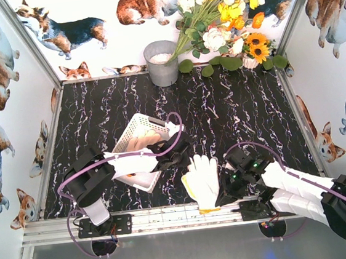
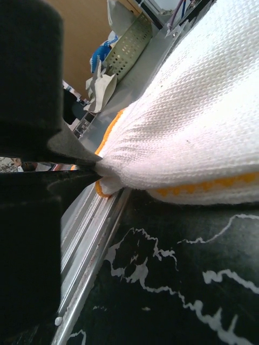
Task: Put the gloves into the storage basket
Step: Pair the glove with the glove.
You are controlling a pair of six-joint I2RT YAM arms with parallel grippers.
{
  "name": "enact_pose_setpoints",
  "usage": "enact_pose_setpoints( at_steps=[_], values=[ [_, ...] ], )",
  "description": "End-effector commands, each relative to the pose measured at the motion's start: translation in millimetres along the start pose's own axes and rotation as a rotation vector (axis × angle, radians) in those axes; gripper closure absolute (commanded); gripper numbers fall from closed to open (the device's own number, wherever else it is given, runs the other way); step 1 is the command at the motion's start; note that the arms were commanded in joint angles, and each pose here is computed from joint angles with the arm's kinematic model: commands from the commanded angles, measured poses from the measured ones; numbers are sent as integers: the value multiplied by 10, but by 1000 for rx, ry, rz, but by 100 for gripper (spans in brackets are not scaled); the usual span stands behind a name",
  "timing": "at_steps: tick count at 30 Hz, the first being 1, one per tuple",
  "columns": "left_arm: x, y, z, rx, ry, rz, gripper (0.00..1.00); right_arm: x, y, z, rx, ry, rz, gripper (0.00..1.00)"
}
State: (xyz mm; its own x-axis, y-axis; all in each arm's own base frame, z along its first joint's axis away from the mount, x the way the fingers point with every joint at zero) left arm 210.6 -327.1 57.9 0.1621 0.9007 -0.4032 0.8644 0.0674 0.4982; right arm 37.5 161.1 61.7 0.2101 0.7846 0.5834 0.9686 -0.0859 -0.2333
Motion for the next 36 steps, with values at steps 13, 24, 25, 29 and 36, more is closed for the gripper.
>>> enact_pose_setpoints(
  at_steps=[13,24,25,29,36],
  values=[
    [-59,223,36,-72,5,112,72,150,132,-276,-180,-49,-56,55],
    [-138,273,-494,-67,-85,126,56,456,210,-544,-285,4,-70,50],
    [-121,248,-526,-59,-89,120,58,476,220,-535,-282,11,-71,50],
    [-58,172,-619,-49,-100,82,67,501,259,-458,-258,23,-67,50],
    [-69,-5,-470,65,-85,77,81,586,343,-343,-236,70,-74,50]
  ],
)
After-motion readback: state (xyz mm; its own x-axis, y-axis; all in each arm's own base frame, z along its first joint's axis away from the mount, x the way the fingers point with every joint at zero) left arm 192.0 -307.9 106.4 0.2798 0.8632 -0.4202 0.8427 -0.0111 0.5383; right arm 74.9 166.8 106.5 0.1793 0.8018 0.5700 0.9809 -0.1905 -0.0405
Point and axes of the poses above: each gripper's point midway between its finger pads, its own z axis out along the fingers, its own x axis along the line the jaws close on, y = z × x, the point moved 4 cm from there along -z, back along the fingers
